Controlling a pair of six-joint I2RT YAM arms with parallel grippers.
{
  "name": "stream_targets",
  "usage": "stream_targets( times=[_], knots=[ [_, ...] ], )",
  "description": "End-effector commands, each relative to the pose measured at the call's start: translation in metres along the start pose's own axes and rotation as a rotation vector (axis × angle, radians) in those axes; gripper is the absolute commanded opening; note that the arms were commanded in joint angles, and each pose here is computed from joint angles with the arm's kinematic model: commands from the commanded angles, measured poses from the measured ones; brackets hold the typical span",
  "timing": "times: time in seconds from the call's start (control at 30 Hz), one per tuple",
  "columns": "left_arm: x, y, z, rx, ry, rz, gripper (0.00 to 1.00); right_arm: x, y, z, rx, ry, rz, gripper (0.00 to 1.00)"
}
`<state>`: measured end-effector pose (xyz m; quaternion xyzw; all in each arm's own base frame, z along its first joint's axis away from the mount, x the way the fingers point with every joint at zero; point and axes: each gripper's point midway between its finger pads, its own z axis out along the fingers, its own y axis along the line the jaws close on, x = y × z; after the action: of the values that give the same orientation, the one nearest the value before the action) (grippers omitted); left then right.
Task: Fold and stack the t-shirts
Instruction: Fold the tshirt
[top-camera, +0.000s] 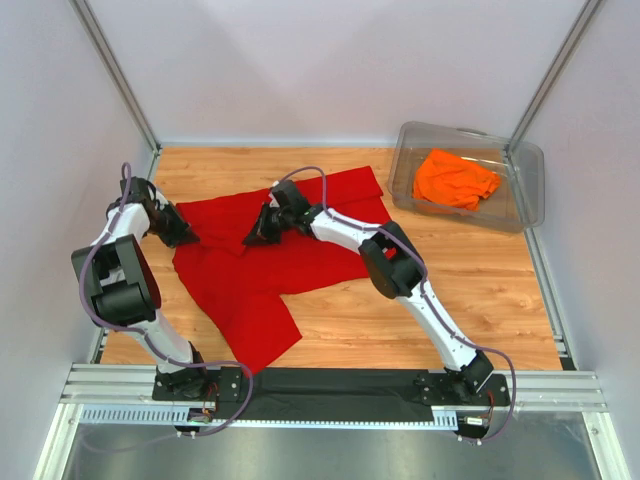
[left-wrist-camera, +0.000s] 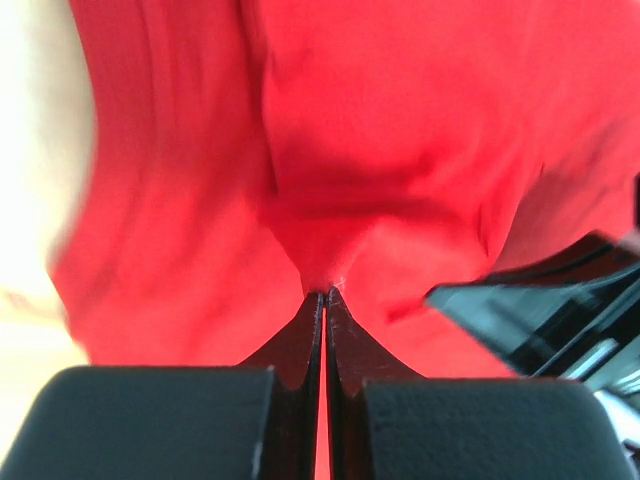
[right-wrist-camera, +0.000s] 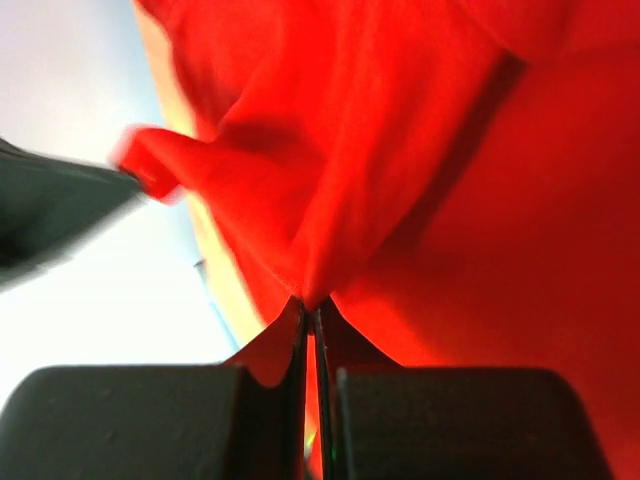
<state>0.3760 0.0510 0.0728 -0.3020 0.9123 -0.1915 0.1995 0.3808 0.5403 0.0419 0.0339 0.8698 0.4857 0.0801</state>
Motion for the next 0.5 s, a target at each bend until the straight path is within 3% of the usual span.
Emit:
stream_targets(
  times=[0.0, 0.23, 0.47],
  knots=[
    [0.022, -0.015, -0.030, 0.064, -0.007, -0.052, 0.00, -0.008, 0.057, -0.056, -0.104, 0.071, 0.032, 0.00],
    [0.076, -0.003, -0.035, 0.079, 0.065, -0.073, 0.00, 0.015, 0.049, -0.072, -0.095, 0.232, 0.046, 0.00],
    [0.104, 0.005, -0.025, 0.095, 0.131, -0.096, 0.00, 0.013, 0.032, -0.079, -0.071, 0.257, 0.069, 0.00]
  ],
)
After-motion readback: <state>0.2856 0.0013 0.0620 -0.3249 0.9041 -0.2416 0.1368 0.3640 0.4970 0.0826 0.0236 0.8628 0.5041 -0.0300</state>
